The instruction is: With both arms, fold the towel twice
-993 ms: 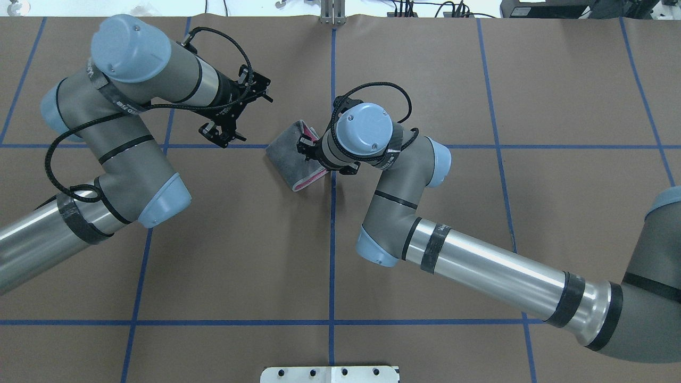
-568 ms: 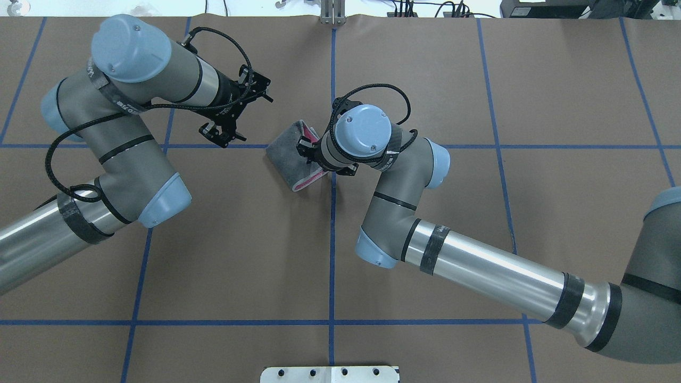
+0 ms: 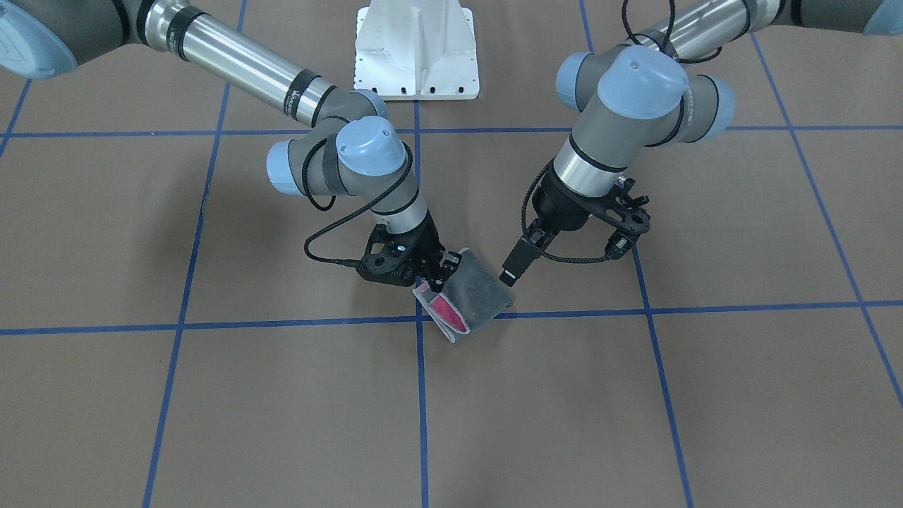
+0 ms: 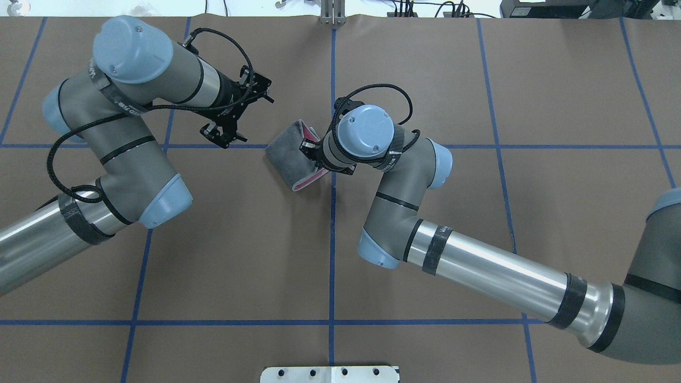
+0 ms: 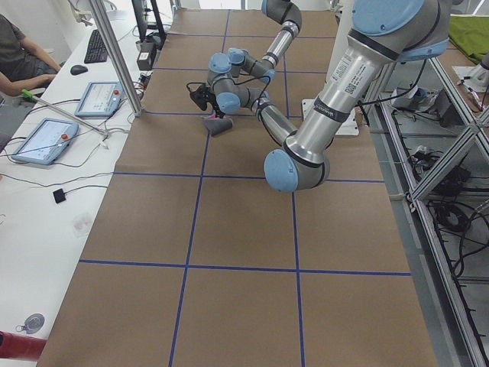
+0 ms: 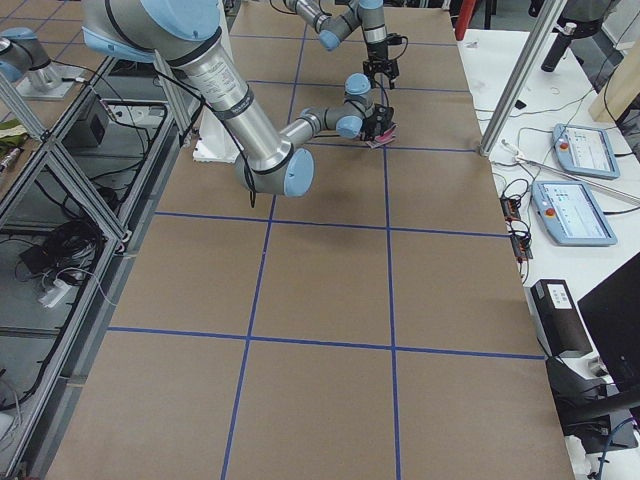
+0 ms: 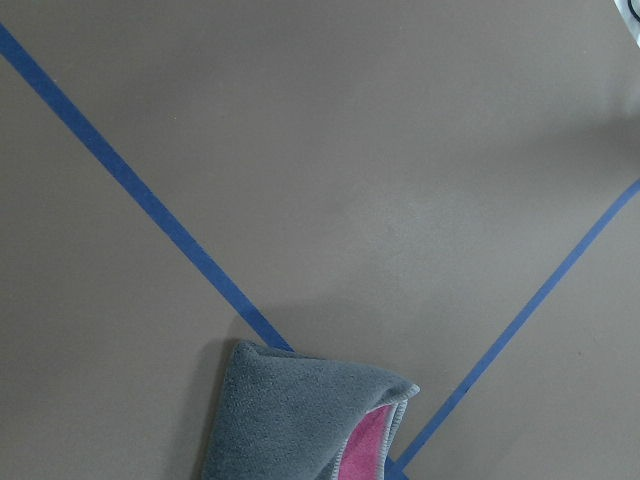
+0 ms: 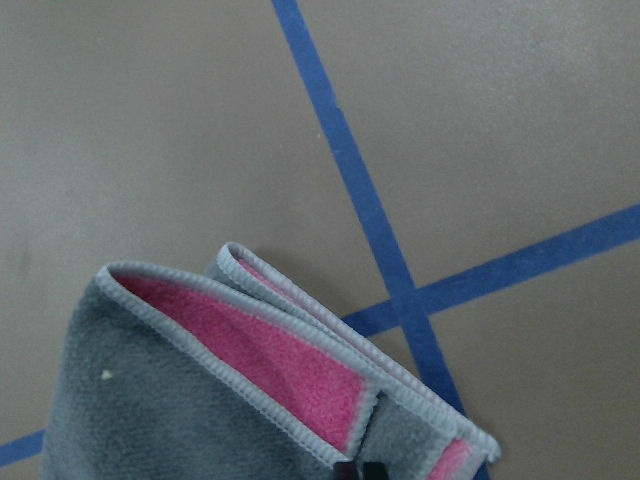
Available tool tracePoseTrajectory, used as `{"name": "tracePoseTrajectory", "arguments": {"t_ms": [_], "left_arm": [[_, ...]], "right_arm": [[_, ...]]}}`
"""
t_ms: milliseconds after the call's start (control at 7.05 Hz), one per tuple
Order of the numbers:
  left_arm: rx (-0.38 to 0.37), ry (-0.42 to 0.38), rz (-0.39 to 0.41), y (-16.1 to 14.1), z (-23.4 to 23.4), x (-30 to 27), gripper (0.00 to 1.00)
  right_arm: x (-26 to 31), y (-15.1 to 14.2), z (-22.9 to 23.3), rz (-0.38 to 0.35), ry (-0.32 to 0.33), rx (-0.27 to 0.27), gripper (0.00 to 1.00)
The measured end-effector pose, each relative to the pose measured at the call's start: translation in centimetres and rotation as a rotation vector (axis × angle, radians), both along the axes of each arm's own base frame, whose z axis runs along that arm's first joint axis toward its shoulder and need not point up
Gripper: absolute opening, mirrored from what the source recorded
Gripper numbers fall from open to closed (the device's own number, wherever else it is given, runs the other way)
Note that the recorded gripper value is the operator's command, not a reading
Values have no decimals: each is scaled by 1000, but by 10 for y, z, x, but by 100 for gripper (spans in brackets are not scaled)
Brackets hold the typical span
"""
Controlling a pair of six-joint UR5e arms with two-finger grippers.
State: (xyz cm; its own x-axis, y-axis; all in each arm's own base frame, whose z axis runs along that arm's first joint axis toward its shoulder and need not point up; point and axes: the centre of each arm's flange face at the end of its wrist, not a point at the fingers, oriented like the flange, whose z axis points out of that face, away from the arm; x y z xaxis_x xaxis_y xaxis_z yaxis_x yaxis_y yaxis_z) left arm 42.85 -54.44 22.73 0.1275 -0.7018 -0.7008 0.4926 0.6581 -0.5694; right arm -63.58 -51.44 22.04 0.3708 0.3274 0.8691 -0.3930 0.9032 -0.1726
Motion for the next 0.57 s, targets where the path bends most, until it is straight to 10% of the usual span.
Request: {"name": "tracePoseTrajectory", "arguments": {"t_ms": [568], "left_arm": [[-6,1,0,1,0,2,100]], "right_arm": [[30,-1,5,0,-27,5,8]]}}
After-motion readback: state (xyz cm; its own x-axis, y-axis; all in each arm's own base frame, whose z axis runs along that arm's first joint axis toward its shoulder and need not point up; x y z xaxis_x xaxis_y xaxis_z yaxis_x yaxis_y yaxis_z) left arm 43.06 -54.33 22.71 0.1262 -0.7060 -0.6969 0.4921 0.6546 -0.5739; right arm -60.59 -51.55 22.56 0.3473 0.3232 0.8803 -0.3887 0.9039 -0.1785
